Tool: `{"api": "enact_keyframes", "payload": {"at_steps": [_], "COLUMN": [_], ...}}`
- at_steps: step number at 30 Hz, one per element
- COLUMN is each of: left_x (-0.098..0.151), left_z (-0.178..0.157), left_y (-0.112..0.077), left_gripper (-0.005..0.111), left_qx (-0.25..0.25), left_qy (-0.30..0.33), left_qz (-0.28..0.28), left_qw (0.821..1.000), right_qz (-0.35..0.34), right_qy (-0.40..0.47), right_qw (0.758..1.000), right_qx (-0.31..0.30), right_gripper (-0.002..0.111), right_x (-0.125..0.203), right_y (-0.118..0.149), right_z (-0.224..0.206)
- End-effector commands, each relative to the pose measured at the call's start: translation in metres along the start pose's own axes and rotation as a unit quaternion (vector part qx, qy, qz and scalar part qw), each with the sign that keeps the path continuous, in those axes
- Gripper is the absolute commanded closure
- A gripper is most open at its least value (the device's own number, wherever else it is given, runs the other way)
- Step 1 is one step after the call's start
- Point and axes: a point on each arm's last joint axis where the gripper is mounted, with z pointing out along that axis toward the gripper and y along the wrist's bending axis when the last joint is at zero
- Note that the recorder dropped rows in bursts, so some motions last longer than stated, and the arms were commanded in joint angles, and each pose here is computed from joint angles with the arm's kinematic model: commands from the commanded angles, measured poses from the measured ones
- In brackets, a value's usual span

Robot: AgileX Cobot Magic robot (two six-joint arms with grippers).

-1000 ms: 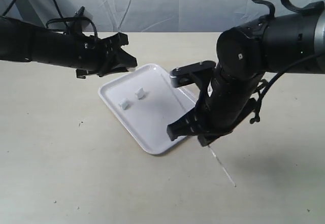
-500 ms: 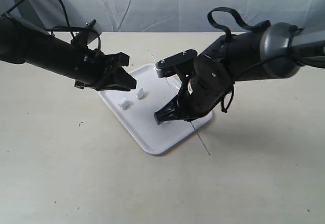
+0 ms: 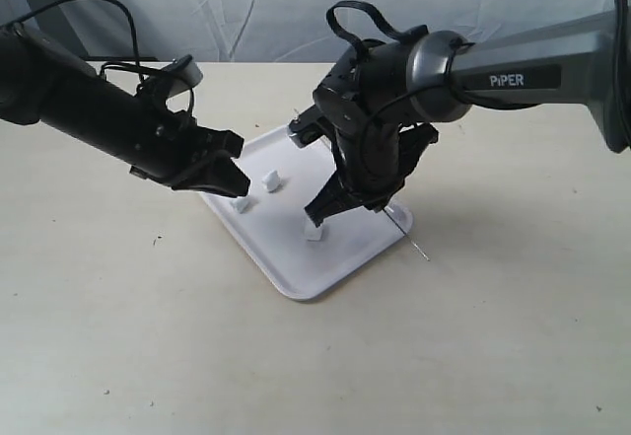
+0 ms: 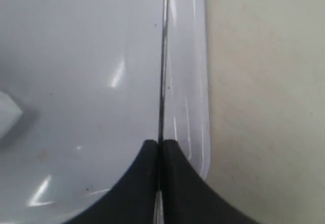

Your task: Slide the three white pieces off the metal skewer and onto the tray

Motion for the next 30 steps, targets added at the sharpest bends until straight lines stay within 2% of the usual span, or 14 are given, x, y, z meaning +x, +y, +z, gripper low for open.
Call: {"api": "enact_keyframes", "payload": {"at_steps": [1,6,8,11,14,20,23,28,30], "left_x": [-0.004,-0.006,-0.007,-0.008,-0.007,0.002,0.011,0.029,0.038], "left_z": [-0.003,-0.003,-0.003,-0.007,-0.02,-0.055,-0.076,-0.106,-0.119], "left_y": [0.003,0.005,0.006,0.006,0.002,-0.013,-0.025,-0.042,-0.049], "left_gripper": [0.094,0.094,0.095,0.107,0.107,0.107,0.107,0.107,0.107], "left_qx": [-0.028,-0.041,-0.044,-0.057,-0.087,-0.14,-0.156,-0.178,-0.185], "left_qy": [-0.018,-0.031,-0.034,-0.044,-0.064,-0.115,-0.15,-0.213,-0.24], "left_qz": [0.01,0.01,0.01,0.016,0.041,0.084,0.099,0.11,0.116], "left_qw": [0.999,0.999,0.998,0.997,0.993,0.98,0.971,0.955,0.946], "right_qz": [-0.009,-0.002,-0.005,-0.024,-0.005,0.013,0.01,0.009,0.014], "right_qy": [-0.01,-0.025,-0.022,0.002,-0.015,-0.129,-0.176,-0.247,-0.276], "right_qw": [1.0,0.999,0.999,1.0,0.999,0.992,0.984,0.969,0.961], "right_qx": [-0.004,-0.036,-0.033,0.005,0.032,0.001,-0.007,-0.021,-0.012], "right_gripper": [0.109,0.094,0.093,0.093,0.093,0.093,0.096,0.109,0.109], "right_x": [-0.003,-0.006,-0.005,0.0,0.001,0.008,0.024,0.065,0.082], "right_y": [-0.001,0.005,0.005,-0.005,-0.016,-0.027,-0.032,-0.035,-0.041], "right_z": [-0.002,-0.002,-0.002,-0.009,-0.031,-0.082,-0.102,-0.117,-0.122]}}
